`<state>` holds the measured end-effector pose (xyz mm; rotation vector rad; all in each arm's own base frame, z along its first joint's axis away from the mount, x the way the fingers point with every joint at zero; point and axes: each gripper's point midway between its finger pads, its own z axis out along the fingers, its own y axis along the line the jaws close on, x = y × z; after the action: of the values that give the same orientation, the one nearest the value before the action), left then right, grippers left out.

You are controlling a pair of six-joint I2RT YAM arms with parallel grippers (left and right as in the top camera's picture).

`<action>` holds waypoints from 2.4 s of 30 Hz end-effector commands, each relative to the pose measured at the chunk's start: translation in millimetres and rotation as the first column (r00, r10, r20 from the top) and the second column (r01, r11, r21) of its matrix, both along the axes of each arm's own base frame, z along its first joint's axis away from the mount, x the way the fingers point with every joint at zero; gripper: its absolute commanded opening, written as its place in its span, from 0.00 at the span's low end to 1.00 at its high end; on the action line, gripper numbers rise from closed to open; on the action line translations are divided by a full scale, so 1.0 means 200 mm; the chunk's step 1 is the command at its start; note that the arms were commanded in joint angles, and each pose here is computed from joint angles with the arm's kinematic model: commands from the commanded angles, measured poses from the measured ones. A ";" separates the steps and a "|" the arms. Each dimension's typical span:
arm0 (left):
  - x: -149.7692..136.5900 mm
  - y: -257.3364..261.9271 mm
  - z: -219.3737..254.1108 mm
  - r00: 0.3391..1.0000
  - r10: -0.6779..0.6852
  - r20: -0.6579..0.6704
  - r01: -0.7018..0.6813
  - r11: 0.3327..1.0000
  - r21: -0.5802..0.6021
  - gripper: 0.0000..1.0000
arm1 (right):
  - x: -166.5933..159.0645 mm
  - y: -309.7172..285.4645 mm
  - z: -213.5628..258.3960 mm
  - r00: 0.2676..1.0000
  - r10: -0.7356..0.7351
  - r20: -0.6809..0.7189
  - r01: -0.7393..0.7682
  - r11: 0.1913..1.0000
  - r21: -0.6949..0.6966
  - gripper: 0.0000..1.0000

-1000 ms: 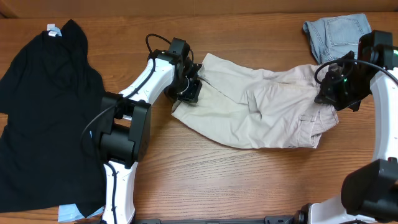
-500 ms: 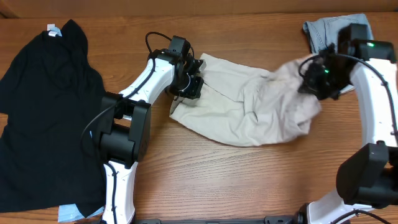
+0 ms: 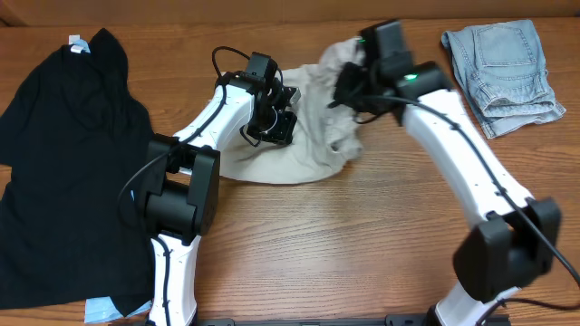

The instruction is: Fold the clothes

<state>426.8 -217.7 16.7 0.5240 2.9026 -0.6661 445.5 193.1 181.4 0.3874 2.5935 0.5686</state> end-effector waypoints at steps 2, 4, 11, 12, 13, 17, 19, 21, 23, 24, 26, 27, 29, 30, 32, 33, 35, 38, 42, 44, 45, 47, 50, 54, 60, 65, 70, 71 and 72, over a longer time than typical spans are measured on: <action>0.00 0.00 0.00 1.000 0.016 -0.015 -0.016 1.000 -0.012 0.04 | 0.06 0.10 -0.07 1.000 -0.027 0.000 0.027 1.000 0.001 0.04; 0.00 0.03 0.00 0.999 0.030 -0.029 -0.030 0.999 -0.010 0.04 | 0.05 0.08 -0.07 1.000 -0.029 -0.012 0.029 1.000 -0.007 0.04; 0.09 0.24 0.16 0.979 0.178 -0.095 -0.180 0.984 -0.011 0.04 | -0.08 -0.16 -0.04 0.988 0.079 -0.129 -0.079 0.997 0.008 0.04; 0.11 0.26 0.20 0.978 0.188 -0.094 -0.192 0.981 -0.032 0.04 | -0.11 -0.21 -0.03 0.982 0.104 -0.160 -0.103 0.995 0.014 0.04; 0.14 0.27 0.23 0.976 0.197 -0.088 -0.203 0.977 -0.061 0.04 | -0.14 -0.26 -0.04 0.975 0.123 -0.187 -0.122 0.992 0.017 0.04; 0.26 0.31 0.32 0.975 0.220 -0.038 -0.223 0.959 -0.176 0.04 | -0.29 -0.49 -0.07 0.936 0.155 -0.315 -0.166 0.986 -0.008 0.04; 0.31 0.29 0.35 0.977 0.215 -0.009 -0.211 0.947 -0.241 0.04 | -0.36 -0.59 -0.09 0.917 0.160 -0.365 -0.177 0.984 -0.014 0.04; 0.35 0.27 0.36 0.979 0.204 0.025 -0.187 0.935 -0.302 0.04 | -0.40 -0.66 -0.09 0.905 0.157 -0.395 -0.176 0.984 -0.013 0.04; 0.38 0.26 0.36 0.978 0.200 0.055 -0.171 0.928 -0.330 0.04 | -0.42 -0.73 -0.10 0.898 0.142 -0.416 -0.164 0.986 -0.018 0.04; 0.39 0.26 0.36 0.978 0.200 0.066 -0.167 0.928 -0.334 0.04 | -0.43 -0.76 -0.10 0.896 0.138 -0.422 -0.162 0.987 -0.019 0.04; 0.40 0.26 0.35 0.977 0.201 0.078 -0.164 0.927 -0.337 0.04 | -0.45 -0.81 -0.10 0.892 0.134 -0.432 -0.157 0.988 -0.018 0.04; 0.40 0.27 0.34 0.976 0.201 0.081 -0.162 0.928 -0.337 0.04 | -0.46 -0.83 -0.10 0.891 0.133 -0.435 -0.156 0.988 -0.018 0.04; 0.38 0.27 0.33 0.980 0.179 0.088 -0.141 0.934 -0.329 0.04 | -0.47 -0.88 -0.10 0.889 0.139 -0.436 -0.165 0.986 -0.022 0.04; 0.37 0.27 0.32 0.982 0.167 0.088 -0.131 0.937 -0.324 0.04 | -0.47 -0.91 -0.10 0.891 0.130 -0.436 -0.157 0.987 -0.028 0.04; 0.35 0.28 0.29 0.984 0.162 0.072 -0.132 0.939 -0.318 0.04 | -0.46 -0.95 -0.10 0.895 0.107 -0.432 -0.135 0.990 -0.034 0.04; 0.34 0.28 0.26 0.985 0.164 0.061 -0.136 0.939 -0.315 0.04 | -0.46 -0.97 -0.10 0.898 0.099 -0.429 -0.126 0.991 -0.036 0.04; 0.30 0.29 0.22 0.988 0.151 0.032 -0.134 0.941 -0.311 0.04 | -0.45 -1.01 -0.10 0.904 0.095 -0.418 -0.123 0.992 -0.039 0.04; 0.26 0.28 0.19 0.993 0.122 0.012 -0.111 0.939 -0.325 0.04 | -0.44 -1.04 -0.10 0.909 0.087 -0.408 -0.114 0.993 -0.042 0.04; 0.25 0.24 0.21 0.997 0.059 0.044 -0.039 0.928 -0.370 0.04 | -0.43 -1.05 -0.10 0.912 0.089 -0.400 -0.116 0.992 -0.045 0.04; 0.23 0.24 0.18 0.998 0.038 0.047 -0.018 0.931 -0.365 0.04 | -0.42 -1.03 -0.10 0.914 0.095 -0.393 -0.122 0.992 -0.044 0.04; 0.22 0.24 0.16 0.999 0.034 0.038 -0.018 0.932 -0.362 0.04 | -0.42 -1.03 -0.10 0.915 0.097 -0.391 -0.124 0.991 -0.044 0.04; 0.20 0.24 0.11 1.000 0.023 0.010 -0.018 0.935 -0.355 0.04 | -0.42 -1.01 -0.10 0.915 0.103 -0.390 -0.131 0.990 -0.045 0.04; 0.16 0.25 0.05 0.999 0.016 -0.030 -0.026 0.937 -0.349 0.04 | -0.41 -1.00 -0.10 0.915 0.104 -0.389 -0.131 0.990 -0.044 0.04; 0.16 0.25 0.03 0.999 0.013 -0.035 -0.024 0.938 -0.345 0.04 | -0.40 -0.98 -0.09 0.919 0.115 -0.377 -0.130 0.991 -0.016 0.04; 0.16 0.26 0.02 1.000 0.007 -0.027 -0.015 0.948 -0.317 0.04 | -0.37 -0.97 -0.09 0.929 0.105 -0.356 -0.116 0.993 -0.010 0.04; 0.09 0.27 -0.01 0.998 -0.042 -0.039 0.029 0.957 -0.288 0.04 | -0.37 -0.97 -0.09 0.930 0.102 -0.353 -0.113 0.994 -0.011 0.04; 0.08 0.31 -0.06 0.998 -0.037 -0.051 0.025 0.975 -0.220 0.04 | -0.36 -0.97 -0.09 0.933 0.099 -0.347 -0.110 0.994 -0.012 0.04; 0.09 0.31 -0.06 0.998 -0.031 -0.051 0.019 0.975 -0.220 0.04 | -0.36 -0.97 -0.09 0.933 0.099 -0.346 -0.110 0.994 -0.012 0.04; 0.09 0.32 -0.06 0.998 -0.022 -0.054 0.010 0.976 -0.216 0.04 | -0.36 -0.96 -0.08 0.933 0.101 -0.345 -0.111 0.994 -0.009 0.04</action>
<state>449.4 -157.7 16.2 0.4829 2.7964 -1.0536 366.4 -5.6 138.4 0.4010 3.0582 0.5148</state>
